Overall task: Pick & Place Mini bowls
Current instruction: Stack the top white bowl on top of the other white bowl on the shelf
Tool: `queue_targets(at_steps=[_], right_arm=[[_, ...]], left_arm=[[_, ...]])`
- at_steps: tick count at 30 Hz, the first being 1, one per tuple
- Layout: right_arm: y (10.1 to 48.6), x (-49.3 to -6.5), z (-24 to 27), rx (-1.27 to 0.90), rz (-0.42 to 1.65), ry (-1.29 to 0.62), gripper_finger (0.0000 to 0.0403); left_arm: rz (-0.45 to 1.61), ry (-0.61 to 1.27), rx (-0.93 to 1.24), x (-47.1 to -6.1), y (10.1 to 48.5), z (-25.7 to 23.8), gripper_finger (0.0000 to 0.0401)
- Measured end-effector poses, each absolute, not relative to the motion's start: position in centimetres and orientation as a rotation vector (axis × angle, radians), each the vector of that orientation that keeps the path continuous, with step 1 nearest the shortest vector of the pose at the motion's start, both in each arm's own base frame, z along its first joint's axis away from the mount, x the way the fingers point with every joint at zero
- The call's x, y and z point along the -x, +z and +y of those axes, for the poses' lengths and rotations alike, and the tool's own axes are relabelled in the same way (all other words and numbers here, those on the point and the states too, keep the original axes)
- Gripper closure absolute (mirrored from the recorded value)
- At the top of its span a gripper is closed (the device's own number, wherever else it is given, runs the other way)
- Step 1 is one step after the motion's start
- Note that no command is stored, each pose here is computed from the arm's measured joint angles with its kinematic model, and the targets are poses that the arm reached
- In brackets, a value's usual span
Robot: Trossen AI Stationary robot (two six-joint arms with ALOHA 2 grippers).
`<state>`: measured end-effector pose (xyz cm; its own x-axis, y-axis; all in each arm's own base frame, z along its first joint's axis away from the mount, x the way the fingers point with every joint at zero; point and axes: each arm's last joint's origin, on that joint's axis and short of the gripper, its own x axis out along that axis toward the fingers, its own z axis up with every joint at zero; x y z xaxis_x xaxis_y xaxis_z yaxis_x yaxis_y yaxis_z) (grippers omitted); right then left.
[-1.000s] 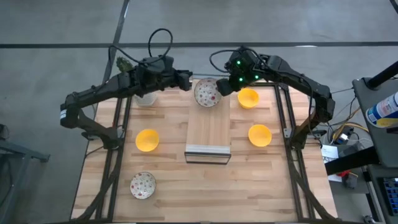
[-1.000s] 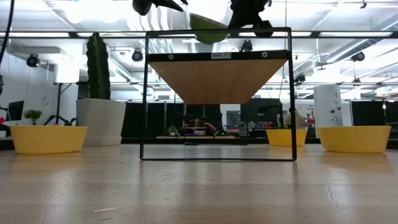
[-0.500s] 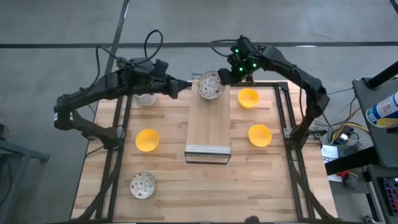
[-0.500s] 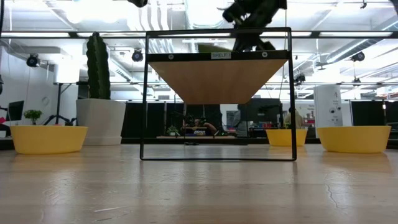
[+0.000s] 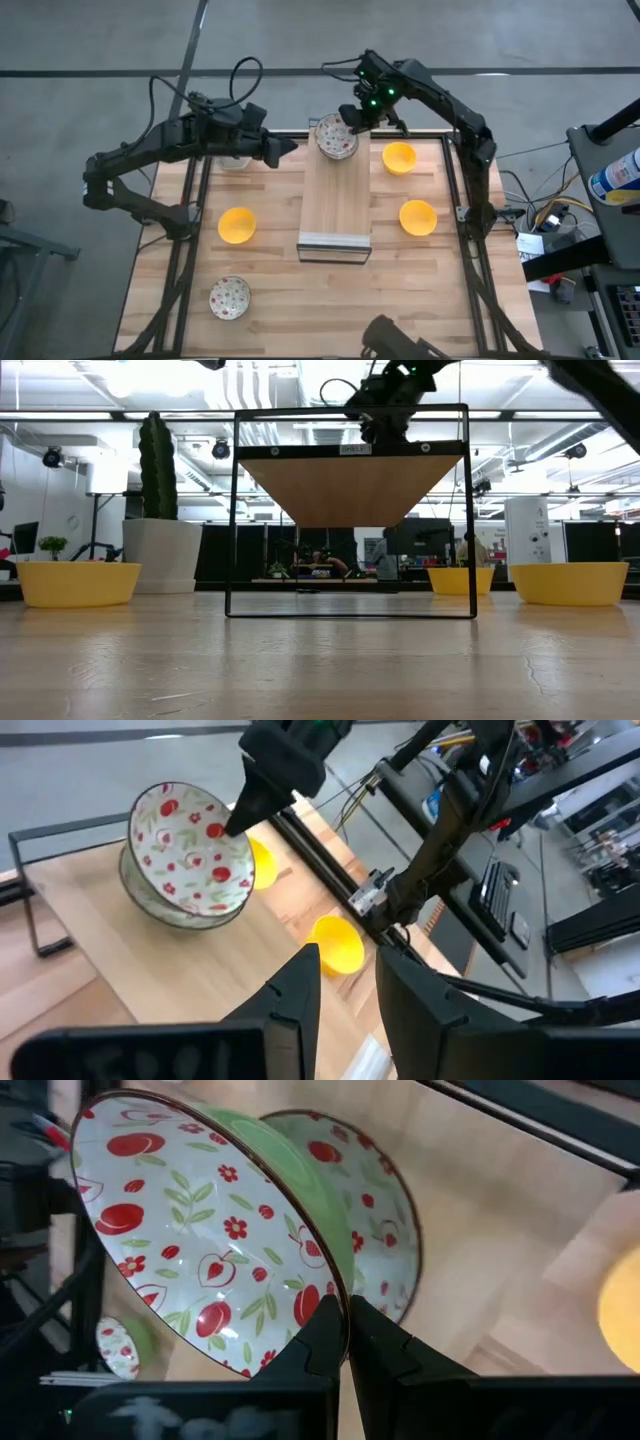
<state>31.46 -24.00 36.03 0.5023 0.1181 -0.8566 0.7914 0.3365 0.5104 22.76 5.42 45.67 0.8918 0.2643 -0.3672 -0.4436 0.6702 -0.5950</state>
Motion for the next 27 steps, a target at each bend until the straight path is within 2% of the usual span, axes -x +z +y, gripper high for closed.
queue_targets(at_steps=[8,27], right_arm=[[34.6,-31.8,-25.0,-1.185,1.105,-0.579,0.0394],[34.1,-31.8,-25.0,-1.167,1.118,-0.570,0.0386]], left_arm=[[0.292,0.408,0.737,-22.6,45.4,5.4,0.0309],[0.299,0.397,0.733,-22.6,45.4,5.3,0.0309]])
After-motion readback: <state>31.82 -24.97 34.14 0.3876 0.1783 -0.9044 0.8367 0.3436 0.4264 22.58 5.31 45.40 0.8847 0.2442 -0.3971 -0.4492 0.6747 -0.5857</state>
